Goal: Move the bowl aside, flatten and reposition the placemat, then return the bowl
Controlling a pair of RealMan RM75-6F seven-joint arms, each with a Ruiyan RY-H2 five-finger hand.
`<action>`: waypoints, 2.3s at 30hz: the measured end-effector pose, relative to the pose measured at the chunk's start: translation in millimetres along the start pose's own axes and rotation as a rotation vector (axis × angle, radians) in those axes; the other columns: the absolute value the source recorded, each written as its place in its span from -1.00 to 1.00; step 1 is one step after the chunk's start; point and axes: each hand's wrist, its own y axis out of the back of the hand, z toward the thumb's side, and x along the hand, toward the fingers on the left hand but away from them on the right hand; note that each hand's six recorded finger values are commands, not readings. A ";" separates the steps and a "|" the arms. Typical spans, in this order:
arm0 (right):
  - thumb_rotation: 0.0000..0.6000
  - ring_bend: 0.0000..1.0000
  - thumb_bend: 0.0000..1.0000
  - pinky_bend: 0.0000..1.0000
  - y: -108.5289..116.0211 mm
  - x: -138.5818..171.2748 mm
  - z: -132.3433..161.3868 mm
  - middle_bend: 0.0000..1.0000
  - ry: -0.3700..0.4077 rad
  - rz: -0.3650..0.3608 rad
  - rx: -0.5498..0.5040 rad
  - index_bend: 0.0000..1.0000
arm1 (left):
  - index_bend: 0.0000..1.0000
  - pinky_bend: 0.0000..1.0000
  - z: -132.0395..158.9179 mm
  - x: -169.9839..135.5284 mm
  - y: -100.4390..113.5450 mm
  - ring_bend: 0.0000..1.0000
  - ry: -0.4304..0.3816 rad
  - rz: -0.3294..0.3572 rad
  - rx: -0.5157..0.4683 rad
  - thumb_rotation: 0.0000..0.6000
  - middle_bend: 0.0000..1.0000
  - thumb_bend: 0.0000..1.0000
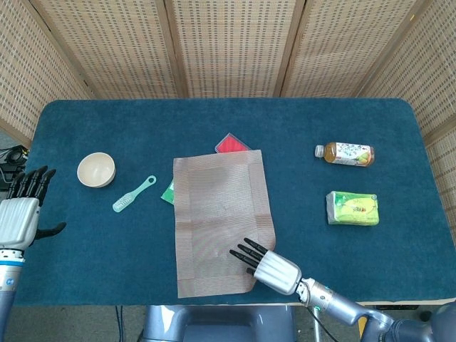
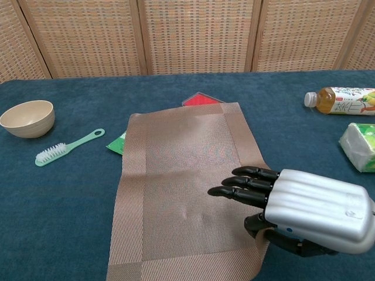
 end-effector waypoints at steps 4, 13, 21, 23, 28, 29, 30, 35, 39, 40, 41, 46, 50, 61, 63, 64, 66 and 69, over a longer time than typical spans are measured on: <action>1.00 -1.00 0.52 -1.00 0.3 4.7 -0.3 -1.00 0.006 -0.005 0.005 0.46 | -1.00 -1.00 0.8 -0.1 -1.3 -1.00 -0.003 -0.004 0.003 1.00 -1.00 -1.00; 1.00 -1.00 0.52 -1.00 10.3 38.6 -27.7 -1.00 0.020 -0.004 0.153 0.47 | -1.00 -1.00 1.4 1.0 -3.2 -1.00 -0.003 -0.012 0.006 1.00 -1.00 -1.00; 1.00 -1.00 0.50 -1.00 43.9 54.4 -93.7 -1.00 0.071 0.042 0.508 0.46 | -1.00 -1.00 3.7 2.1 -5.9 -1.00 -0.007 -0.024 0.008 1.00 -1.00 -1.00; 1.00 -1.00 0.47 -1.00 53.9 46.7 -108.1 -1.00 0.094 0.049 0.596 0.46 | -1.00 -1.00 3.7 2.6 -6.3 -1.00 -0.005 -0.025 0.011 1.00 -1.00 -1.00; 1.00 -1.00 0.27 -1.00 75.9 21.9 -146.1 -1.00 0.141 0.104 0.804 0.42 | -1.00 -1.00 3.4 3.9 -8.1 -1.00 0.000 -0.030 0.016 1.00 -1.00 -1.00; 1.00 -1.00 0.20 -1.00 78.1 17.9 -152.2 -1.00 0.145 0.117 0.833 0.41 | -1.00 -1.00 3.0 4.3 -8.6 -1.00 0.002 -0.032 0.017 1.00 -1.00 -1.00; 1.00 -1.00 0.16 -1.00 81.1 12.9 -160.1 -1.00 0.150 0.132 0.872 0.40 | -1.00 -1.00 2.6 4.7 -9.1 -1.00 0.004 -0.033 0.018 1.00 -1.00 -1.00; 1.00 -1.00 -0.01 -1.00 89.5 -0.5 -184.3 -1.00 0.145 0.160 0.998 0.37 | -1.00 -1.00 1.3 6.4 -11.3 -1.00 0.010 -0.042 0.025 1.00 -1.00 -1.00; 1.00 -1.00 -0.48 -1.00 95.5 -13.1 -207.3 -1.00 0.104 0.172 1.063 0.06 | -1.00 -1.00 1.5 6.6 -13.5 -1.00 0.011 -0.050 0.036 1.00 -1.00 -1.00; 1.00 -1.00 -0.60 -1.00 97.9 -15.5 -212.7 -1.00 0.089 0.170 1.076 -0.12 | -1.00 -1.00 1.9 6.3 -14.3 -1.00 0.010 -0.051 0.038 1.00 -1.00 -1.00; 1.00 -1.00 -0.75 -1.00 100.7 -17.8 -218.1 -1.00 0.073 0.167 1.090 -0.42 | -1.00 -1.00 2.1 6.0 -14.9 -1.00 0.009 -0.053 0.040 1.00 -1.00 -1.00; 1.00 -1.00 -0.99 -1.00 126.2 -24.6 -247.2 -1.00 -0.086 0.097 1.123 -1.00 | -1.00 -1.00 5.1 5.1 -19.8 -1.00 -0.003 -0.069 0.056 1.00 -1.00 -1.00; 1.00 -1.00 -1.00 -1.00 145.6 -16.7 -261.0 -1.00 -0.223 0.016 1.061 -1.00 | -1.00 -1.00 7.8 5.1 -20.5 -1.00 -0.017 -0.066 0.057 1.00 -1.00 -1.00; 1.00 -1.00 -1.00 -1.00 147.9 61.3 -253.2 -1.00 -0.574 -0.217 0.560 -1.00 | -1.00 -1.00 33.0 23.3 -30.4 -1.00 -0.195 -0.044 0.071 1.00 -1.00 -1.00; 1.00 -1.00 -1.00 -1.00 141.6 76.8 -243.5 -1.00 -0.625 -0.242 0.458 -1.00 | -1.00 -1.00 41.1 29.1 -35.3 -1.00 -0.246 -0.045 0.083 1.00 -1.00 -1.00; 1.00 -1.00 -1.00 -1.00 137.9 84.3 -238.6 -1.00 -0.647 -0.250 0.413 -1.00 | -1.00 -1.00 47.5 34.0 -39.3 -1.00 -0.283 -0.046 0.096 1.00 -1.00 -1.00; 1.00 -1.00 -1.00 -1.00 128.8 104.4 -225.7 -1.00 -0.701 -0.263 0.323 -1.00 | -1.00 -1.00 55.6 41.9 -46.0 -1.00 -0.327 -0.044 0.126 1.00 -1.00 -1.00; 1.00 -1.00 -1.00 -1.00 115.2 134.3 -208.1 -1.00 -0.773 -0.275 0.239 -1.00 | -1.00 -1.00 73.6 56.7 -60.7 -1.00 -0.406 -0.046 0.191 1.00 -1.00 -1.00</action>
